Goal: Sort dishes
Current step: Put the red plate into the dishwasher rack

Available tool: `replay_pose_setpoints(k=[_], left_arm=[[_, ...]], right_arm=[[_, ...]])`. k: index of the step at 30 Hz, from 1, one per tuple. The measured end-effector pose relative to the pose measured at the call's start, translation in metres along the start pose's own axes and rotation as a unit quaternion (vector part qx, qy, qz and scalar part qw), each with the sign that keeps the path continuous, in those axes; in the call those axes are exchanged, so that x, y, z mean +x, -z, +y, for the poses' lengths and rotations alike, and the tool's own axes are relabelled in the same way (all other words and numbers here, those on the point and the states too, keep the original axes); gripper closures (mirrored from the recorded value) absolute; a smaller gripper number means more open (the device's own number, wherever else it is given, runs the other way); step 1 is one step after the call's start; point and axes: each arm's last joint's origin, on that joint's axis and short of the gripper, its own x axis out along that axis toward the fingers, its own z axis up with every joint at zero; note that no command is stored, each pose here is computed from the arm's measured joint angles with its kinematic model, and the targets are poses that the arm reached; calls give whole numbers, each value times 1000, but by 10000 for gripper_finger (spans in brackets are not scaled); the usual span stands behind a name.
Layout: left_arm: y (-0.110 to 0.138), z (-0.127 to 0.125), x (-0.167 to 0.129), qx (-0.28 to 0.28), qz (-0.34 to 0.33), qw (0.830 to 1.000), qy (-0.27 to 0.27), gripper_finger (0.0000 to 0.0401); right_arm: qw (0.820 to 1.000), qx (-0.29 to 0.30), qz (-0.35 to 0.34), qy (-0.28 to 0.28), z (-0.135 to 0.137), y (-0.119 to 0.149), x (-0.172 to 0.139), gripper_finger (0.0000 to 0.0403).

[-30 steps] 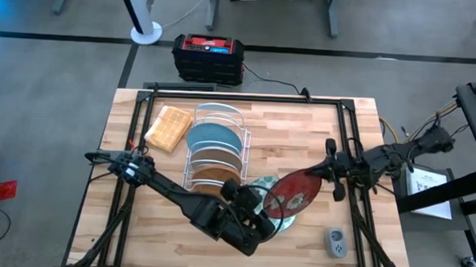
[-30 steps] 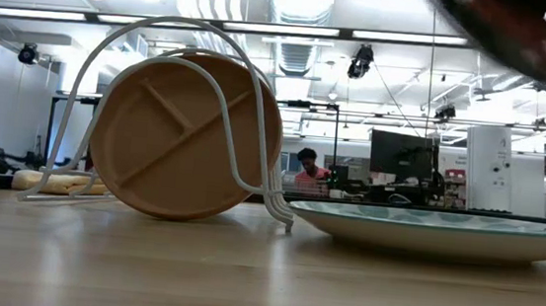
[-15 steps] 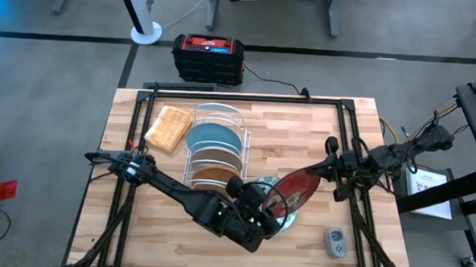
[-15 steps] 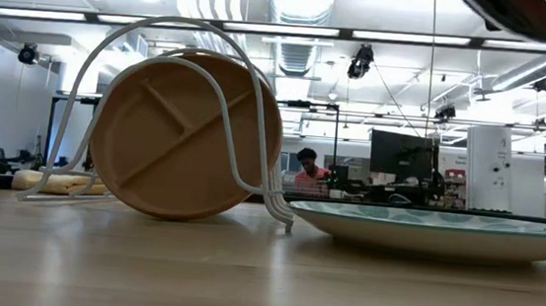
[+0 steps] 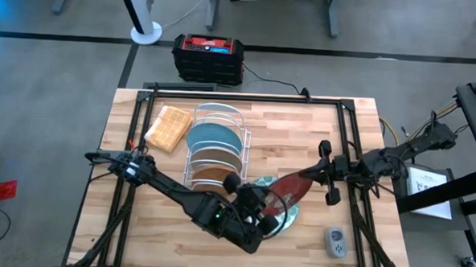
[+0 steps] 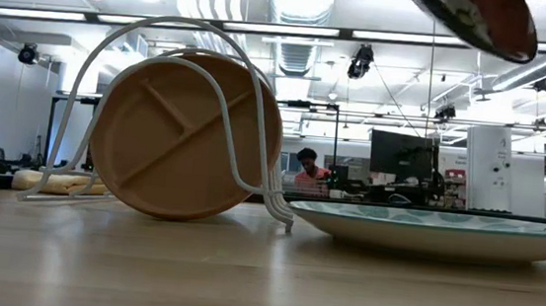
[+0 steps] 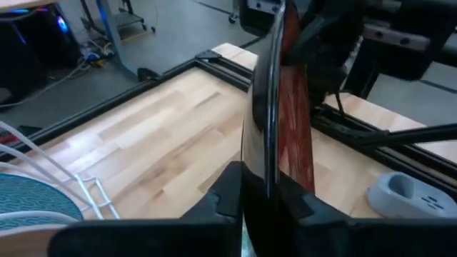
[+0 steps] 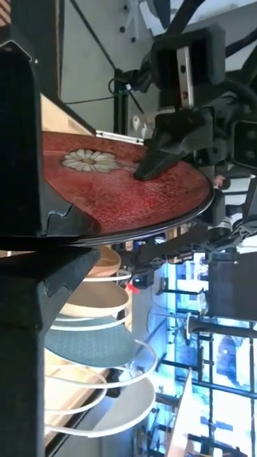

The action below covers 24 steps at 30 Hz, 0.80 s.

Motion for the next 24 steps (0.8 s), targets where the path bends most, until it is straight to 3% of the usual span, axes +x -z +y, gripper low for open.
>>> replay_pose_setpoints(k=[5, 12, 19, 24], left_arm=[[3, 1, -5, 20, -11, 1000, -15, 385], [10, 5, -10, 87, -36, 994, -59, 390], [9, 12, -10, 105, -40, 990, -80, 390], [-4, 27, -21, 155, -37, 982, -97, 390]], right_arm=[[1000, -1, 9, -3, 1, 2, 3, 394], [999, 13, -3, 29, -1, -2, 2, 317], [999, -39, -4, 34, -1, -11, 1, 247], [994, -95, 39, 36, -3, -14, -1, 212]])
